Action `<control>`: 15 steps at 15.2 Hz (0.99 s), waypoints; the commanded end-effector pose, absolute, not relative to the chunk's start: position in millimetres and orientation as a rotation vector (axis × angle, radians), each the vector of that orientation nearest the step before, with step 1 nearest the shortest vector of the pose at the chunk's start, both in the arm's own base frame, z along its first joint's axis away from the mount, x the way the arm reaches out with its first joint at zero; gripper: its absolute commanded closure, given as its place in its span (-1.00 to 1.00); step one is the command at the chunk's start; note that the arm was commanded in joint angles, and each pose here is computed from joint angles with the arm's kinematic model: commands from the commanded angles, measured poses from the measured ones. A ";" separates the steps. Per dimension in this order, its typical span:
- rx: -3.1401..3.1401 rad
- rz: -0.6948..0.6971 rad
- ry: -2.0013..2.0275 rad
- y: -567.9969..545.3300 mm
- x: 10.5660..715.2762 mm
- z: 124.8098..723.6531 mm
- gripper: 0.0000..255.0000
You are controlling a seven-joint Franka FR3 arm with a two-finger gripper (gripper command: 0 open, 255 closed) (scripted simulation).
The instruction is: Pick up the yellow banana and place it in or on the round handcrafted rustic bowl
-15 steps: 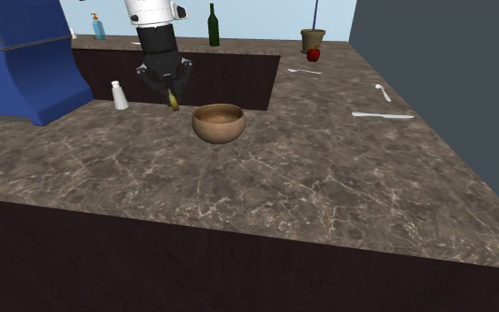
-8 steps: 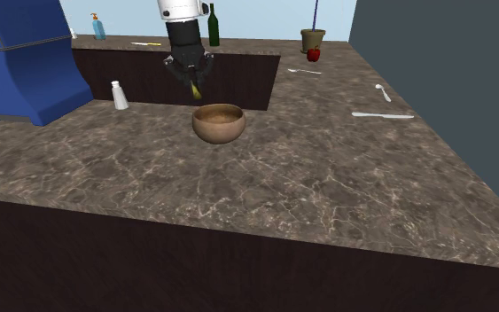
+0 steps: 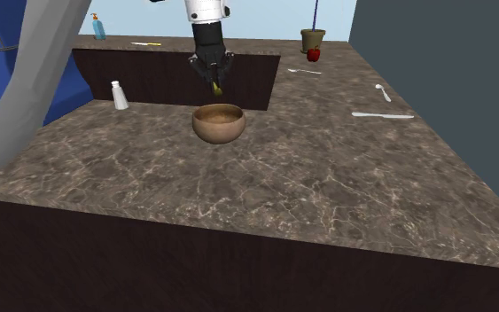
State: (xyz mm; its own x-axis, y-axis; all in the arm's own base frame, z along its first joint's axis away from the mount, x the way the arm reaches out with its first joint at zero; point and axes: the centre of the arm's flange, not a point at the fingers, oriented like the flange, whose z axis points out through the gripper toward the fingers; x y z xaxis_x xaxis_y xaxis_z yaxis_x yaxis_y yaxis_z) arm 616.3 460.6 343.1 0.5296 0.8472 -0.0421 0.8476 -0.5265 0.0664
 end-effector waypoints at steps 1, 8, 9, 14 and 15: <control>2.678 -0.007 1.487 460.5 618.2 333.6 1.00; 2.678 -0.007 1.487 460.5 618.3 296.7 1.00; 2.678 -0.007 1.487 460.5 618.3 291.4 1.00; 2.678 -0.007 1.487 460.5 618.3 282.4 1.00; 2.678 -0.007 1.487 460.5 618.3 282.4 1.00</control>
